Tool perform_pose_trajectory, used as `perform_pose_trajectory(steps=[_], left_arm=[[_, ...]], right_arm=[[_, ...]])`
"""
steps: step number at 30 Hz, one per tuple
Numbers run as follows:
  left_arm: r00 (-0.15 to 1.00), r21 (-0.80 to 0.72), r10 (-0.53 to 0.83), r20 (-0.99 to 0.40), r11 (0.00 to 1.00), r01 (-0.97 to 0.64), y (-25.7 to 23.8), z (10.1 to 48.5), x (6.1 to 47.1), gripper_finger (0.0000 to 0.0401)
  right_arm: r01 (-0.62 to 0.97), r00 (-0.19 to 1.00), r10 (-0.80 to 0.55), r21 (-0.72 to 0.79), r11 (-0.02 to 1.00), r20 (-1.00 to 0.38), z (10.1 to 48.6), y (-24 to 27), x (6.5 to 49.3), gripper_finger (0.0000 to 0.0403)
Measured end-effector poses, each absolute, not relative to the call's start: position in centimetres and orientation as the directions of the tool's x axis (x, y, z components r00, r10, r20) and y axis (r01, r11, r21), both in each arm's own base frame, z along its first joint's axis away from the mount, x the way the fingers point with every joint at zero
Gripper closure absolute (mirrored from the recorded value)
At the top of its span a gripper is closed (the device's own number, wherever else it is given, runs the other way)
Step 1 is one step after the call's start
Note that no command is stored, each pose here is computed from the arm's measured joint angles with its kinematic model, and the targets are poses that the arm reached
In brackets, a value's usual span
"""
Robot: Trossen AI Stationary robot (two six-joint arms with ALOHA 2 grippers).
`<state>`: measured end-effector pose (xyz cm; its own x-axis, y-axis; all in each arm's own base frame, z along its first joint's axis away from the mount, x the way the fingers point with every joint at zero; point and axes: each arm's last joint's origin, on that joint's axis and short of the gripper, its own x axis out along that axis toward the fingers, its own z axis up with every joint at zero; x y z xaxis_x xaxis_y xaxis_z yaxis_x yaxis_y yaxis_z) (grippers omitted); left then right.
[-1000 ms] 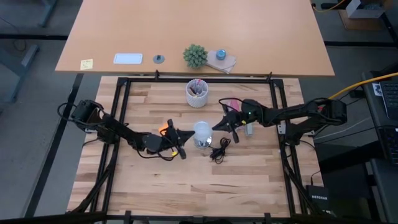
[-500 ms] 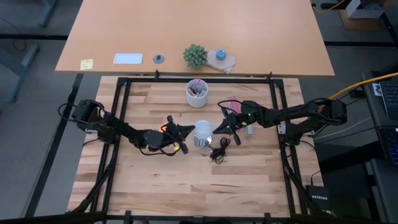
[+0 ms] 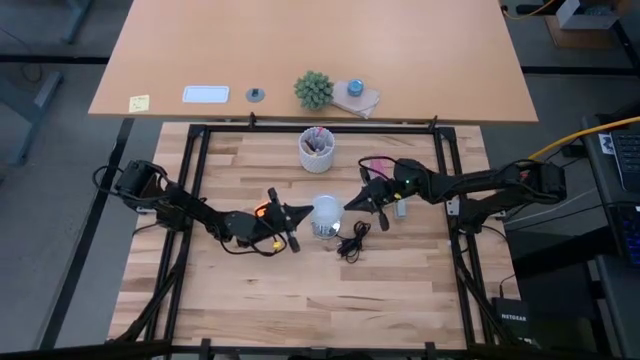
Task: Screw lightbulb
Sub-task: Insert the lightbulb into the lamp
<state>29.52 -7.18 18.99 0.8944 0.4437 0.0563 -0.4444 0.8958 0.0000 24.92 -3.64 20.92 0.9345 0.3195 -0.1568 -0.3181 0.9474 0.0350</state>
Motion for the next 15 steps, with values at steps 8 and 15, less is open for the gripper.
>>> perform_pose_trajectory(steps=[8,15], left_arm=[[0.917,0.023,0.395,0.057,0.918,-0.397,-8.7,19.0,29.1,0.0400],[0.957,-0.011,0.291,-0.011,0.957,-0.291,-9.4,18.2,29.1,0.0400]], right_arm=[[-0.201,0.973,0.189,-0.082,0.976,-0.131,22.2,-3.9,24.2,0.0398],[-0.096,0.985,0.077,-0.119,0.988,-0.156,21.5,-4.3,24.6,0.0398]])
